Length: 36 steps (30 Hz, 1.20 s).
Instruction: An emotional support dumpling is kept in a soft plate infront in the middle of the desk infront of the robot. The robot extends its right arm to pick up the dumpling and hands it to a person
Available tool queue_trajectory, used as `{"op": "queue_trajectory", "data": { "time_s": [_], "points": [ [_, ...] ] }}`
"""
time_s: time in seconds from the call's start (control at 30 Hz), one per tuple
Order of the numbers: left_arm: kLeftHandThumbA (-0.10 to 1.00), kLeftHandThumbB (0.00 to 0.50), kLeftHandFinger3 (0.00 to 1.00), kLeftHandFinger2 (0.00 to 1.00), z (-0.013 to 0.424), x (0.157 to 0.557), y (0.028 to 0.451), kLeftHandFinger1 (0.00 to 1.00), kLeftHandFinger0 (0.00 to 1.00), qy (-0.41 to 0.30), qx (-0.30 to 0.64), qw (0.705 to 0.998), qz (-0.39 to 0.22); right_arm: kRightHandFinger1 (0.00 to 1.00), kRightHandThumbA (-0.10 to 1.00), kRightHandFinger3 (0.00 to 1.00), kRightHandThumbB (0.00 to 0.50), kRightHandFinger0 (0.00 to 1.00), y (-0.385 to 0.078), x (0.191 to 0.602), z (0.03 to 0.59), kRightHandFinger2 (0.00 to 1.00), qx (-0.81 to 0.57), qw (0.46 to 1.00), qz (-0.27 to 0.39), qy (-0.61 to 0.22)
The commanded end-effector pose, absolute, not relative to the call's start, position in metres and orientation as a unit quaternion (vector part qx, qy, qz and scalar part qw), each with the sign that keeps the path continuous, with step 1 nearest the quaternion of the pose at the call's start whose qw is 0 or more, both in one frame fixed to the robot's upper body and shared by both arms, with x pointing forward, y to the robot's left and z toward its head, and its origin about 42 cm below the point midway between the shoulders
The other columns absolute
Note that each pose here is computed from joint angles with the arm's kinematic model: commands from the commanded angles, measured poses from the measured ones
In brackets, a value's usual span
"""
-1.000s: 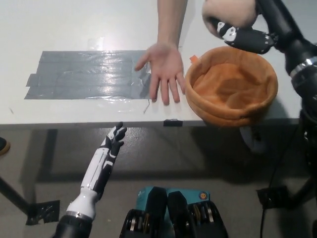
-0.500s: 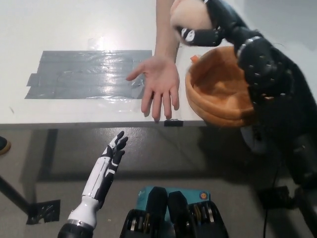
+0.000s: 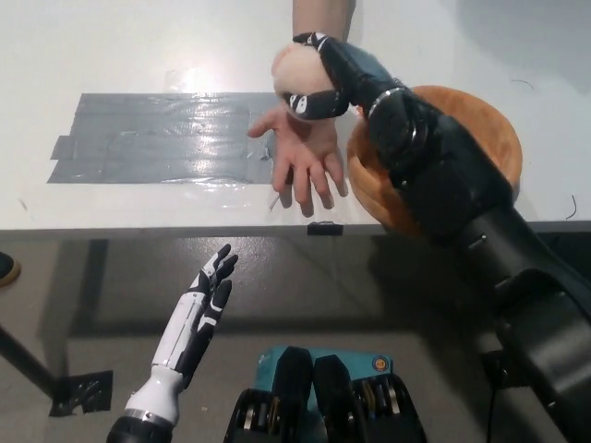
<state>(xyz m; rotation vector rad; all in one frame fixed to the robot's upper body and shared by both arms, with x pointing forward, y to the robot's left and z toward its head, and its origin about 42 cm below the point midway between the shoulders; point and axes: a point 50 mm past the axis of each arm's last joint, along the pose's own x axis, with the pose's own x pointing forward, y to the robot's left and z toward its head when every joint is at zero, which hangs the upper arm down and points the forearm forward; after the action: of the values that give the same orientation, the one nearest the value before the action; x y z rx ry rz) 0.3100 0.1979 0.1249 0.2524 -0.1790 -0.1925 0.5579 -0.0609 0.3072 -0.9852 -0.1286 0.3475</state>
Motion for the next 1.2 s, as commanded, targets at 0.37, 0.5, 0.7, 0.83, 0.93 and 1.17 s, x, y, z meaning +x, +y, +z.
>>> {"op": "queue_trajectory", "data": {
  "time_s": [0.37, 0.5, 0.7, 0.83, 0.93, 1.17],
  "points": [
    [0.93, 0.101, 1.00, 1.00, 0.142, 0.314, 0.196, 1.00, 1.00, -0.116, 0.142, 0.978, -0.100, 1.00, 0.72, 1.00, 0.500, 1.00, -0.037, 0.551, 0.307, 1.00, -0.524, 0.812, 0.256, 0.004],
    [0.91, 0.087, 1.00, 1.00, 0.142, 0.313, 0.196, 1.00, 1.00, -0.115, 0.144, 0.978, -0.101, 1.00, 0.75, 1.00, 0.500, 1.00, -0.043, 0.550, 0.311, 1.00, -0.511, 0.820, 0.256, -0.005],
    [0.86, 0.060, 1.00, 1.00, 0.139, 0.310, 0.194, 1.00, 1.00, -0.114, 0.142, 0.978, -0.101, 1.00, 0.87, 1.00, 0.500, 1.00, -0.050, 0.543, 0.333, 1.00, -0.473, 0.843, 0.250, -0.057],
    [0.84, 0.060, 1.00, 1.00, 0.138, 0.310, 0.195, 1.00, 1.00, -0.113, 0.140, 0.979, -0.100, 1.00, 0.91, 1.00, 0.500, 1.00, -0.049, 0.535, 0.359, 1.00, -0.450, 0.853, 0.238, -0.117],
    [0.84, 0.072, 1.00, 1.00, 0.139, 0.312, 0.195, 1.00, 1.00, -0.112, 0.137, 0.980, -0.095, 1.00, 0.95, 1.00, 0.500, 1.00, -0.050, 0.529, 0.383, 1.00, -0.434, 0.859, 0.223, -0.158],
    [0.81, 0.071, 1.00, 1.00, 0.139, 0.313, 0.198, 1.00, 1.00, -0.108, 0.129, 0.981, -0.095, 1.00, 0.95, 1.00, 0.500, 1.00, -0.067, 0.505, 0.437, 1.00, -0.369, 0.874, 0.192, -0.252]
  ]
}}
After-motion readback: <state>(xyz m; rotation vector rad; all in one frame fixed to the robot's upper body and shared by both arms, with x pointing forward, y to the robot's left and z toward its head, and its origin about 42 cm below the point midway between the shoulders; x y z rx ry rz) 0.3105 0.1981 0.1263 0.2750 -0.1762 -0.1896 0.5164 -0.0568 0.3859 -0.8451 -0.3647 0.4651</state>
